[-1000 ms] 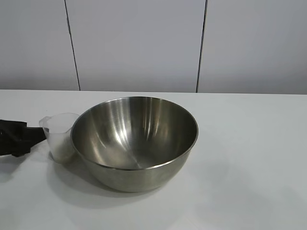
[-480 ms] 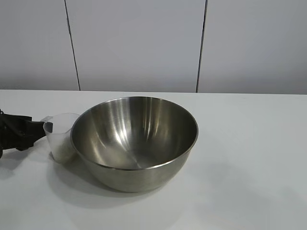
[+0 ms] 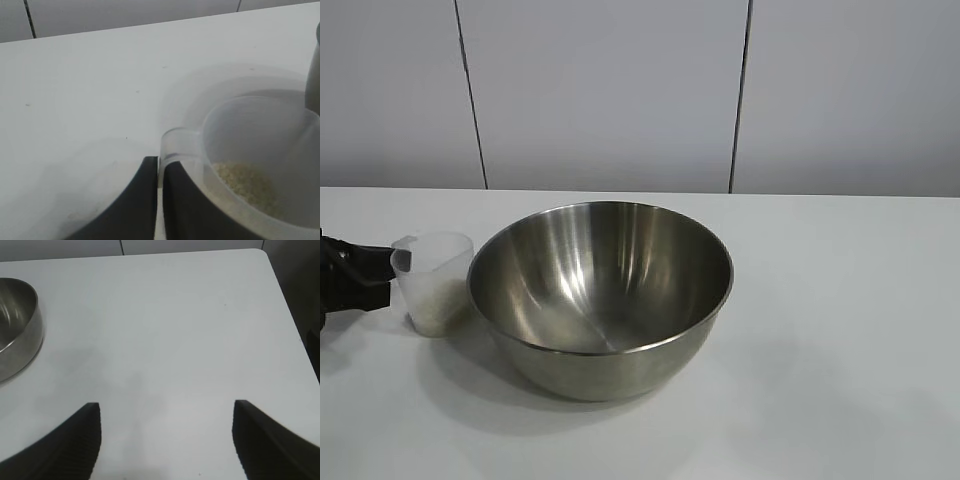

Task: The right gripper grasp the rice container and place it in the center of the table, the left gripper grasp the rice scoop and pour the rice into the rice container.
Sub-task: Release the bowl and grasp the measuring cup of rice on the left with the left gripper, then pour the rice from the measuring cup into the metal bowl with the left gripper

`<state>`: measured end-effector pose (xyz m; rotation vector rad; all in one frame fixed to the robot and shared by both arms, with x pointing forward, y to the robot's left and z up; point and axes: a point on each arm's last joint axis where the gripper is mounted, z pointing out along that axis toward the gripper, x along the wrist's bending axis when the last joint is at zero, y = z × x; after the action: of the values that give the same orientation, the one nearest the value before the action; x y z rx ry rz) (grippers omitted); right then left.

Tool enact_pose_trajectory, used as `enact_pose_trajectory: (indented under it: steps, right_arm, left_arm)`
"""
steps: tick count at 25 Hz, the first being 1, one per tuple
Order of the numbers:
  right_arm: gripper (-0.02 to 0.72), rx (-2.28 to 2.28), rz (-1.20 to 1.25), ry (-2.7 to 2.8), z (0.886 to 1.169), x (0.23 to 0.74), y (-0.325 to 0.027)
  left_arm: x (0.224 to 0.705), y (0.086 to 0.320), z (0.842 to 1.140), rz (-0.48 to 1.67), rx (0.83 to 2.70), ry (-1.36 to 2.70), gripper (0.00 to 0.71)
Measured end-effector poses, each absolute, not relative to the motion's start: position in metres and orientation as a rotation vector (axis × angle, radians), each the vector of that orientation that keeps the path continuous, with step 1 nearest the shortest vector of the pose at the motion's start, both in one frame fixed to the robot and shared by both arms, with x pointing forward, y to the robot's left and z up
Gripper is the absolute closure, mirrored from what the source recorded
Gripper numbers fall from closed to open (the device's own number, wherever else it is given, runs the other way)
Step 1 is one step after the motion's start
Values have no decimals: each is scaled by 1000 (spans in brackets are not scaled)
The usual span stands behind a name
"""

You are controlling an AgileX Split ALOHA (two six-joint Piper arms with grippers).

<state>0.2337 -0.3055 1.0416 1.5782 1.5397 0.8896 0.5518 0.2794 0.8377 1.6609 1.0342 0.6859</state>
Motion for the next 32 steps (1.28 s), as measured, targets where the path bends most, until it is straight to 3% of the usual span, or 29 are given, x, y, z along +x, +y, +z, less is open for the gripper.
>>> enact_pose_trajectory:
  steps: [5, 12, 18, 26, 32]
  right_arm:
    - [201, 1578, 890, 1540, 1042, 234, -305]
    - [201, 1579, 889, 1541, 1041, 234, -305]
    - [201, 1578, 889, 1540, 1042, 234, -305]
    - [201, 1578, 889, 1540, 1042, 234, -305]
    - [201, 1578, 889, 1540, 1042, 234, -305]
  left_arm:
    - [554, 280, 852, 726, 1651, 1012, 701]
    - [547, 271, 955, 908, 1604, 709, 701]
    - [511, 230, 1022, 1020, 1709, 455, 701]
    - [488, 179, 1021, 1071, 2026, 269, 701]
    - [484, 149, 1034, 1181, 2148, 67, 701]
